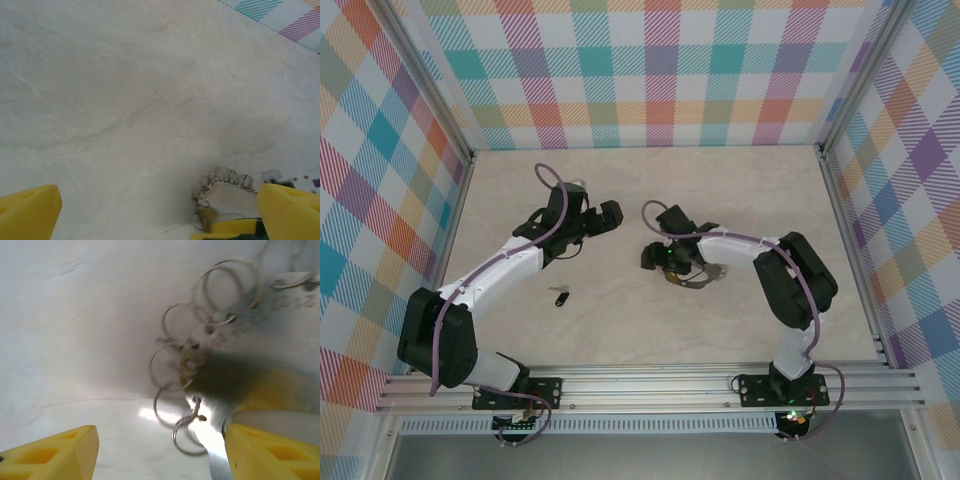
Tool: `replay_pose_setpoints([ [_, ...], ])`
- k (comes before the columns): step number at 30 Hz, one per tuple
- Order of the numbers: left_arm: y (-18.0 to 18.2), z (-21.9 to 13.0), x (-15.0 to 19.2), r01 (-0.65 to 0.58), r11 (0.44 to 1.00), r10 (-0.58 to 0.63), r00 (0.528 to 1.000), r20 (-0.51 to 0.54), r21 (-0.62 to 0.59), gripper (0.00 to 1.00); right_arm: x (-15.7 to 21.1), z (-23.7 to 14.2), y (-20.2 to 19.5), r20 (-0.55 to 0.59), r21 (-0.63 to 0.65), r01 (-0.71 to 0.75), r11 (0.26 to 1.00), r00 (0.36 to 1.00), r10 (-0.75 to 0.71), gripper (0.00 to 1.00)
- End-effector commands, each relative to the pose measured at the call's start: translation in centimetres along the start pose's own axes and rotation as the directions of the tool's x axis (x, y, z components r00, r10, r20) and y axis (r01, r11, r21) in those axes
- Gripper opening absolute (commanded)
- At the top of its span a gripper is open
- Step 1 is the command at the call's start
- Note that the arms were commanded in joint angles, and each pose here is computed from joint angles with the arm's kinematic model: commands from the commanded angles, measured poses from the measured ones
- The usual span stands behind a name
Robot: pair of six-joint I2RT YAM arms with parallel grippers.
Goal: Put the keys on the keyring
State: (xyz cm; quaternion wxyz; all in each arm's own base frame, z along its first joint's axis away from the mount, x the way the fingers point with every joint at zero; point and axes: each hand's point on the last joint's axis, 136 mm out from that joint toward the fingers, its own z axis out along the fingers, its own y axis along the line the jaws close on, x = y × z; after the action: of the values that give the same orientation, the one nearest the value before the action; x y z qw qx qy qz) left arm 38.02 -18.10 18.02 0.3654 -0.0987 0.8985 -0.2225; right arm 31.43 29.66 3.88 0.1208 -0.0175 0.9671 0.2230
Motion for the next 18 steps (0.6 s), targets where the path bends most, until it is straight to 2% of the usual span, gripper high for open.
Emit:
replay_pose_setpoints([
  [1, -0.9, -0.8, -0.5, 0.019, 0.999, -0.020, 1.000, 0.018, 0.039, 1.00, -1.0, -1.3, 2.5, 0.024, -0.078, 0.030, 0.997, 0.999, -0.028, 0.68],
  [5, -1.2, -1.2, -0.7, 0.023, 0.998, -0.024, 0.999, 0.026, 0.051, 1.00, -1.4, -4.0, 1.9, 0.089, -0.041, 0.041, 0.998, 0.995, -0.037, 0.69],
  [9, -1.7, -1.6, -1.0, 0.026, 0.997, -0.028, 0.999, 0.032, 0.068, 1.00, 0.0, -6.1, -0.1, 0.115, 0.000, 0.030, 1.000, 0.993, -0.029, 0.70],
  [18, -2.6, -1.8, -0.5, 0.020, 0.996, -0.022, 1.000, 0.021, 0.091, 1.00, 4.2, -7.6, -6.5, 0.131, 0.050, -0.115, 0.992, 0.986, 0.107, 0.83],
])
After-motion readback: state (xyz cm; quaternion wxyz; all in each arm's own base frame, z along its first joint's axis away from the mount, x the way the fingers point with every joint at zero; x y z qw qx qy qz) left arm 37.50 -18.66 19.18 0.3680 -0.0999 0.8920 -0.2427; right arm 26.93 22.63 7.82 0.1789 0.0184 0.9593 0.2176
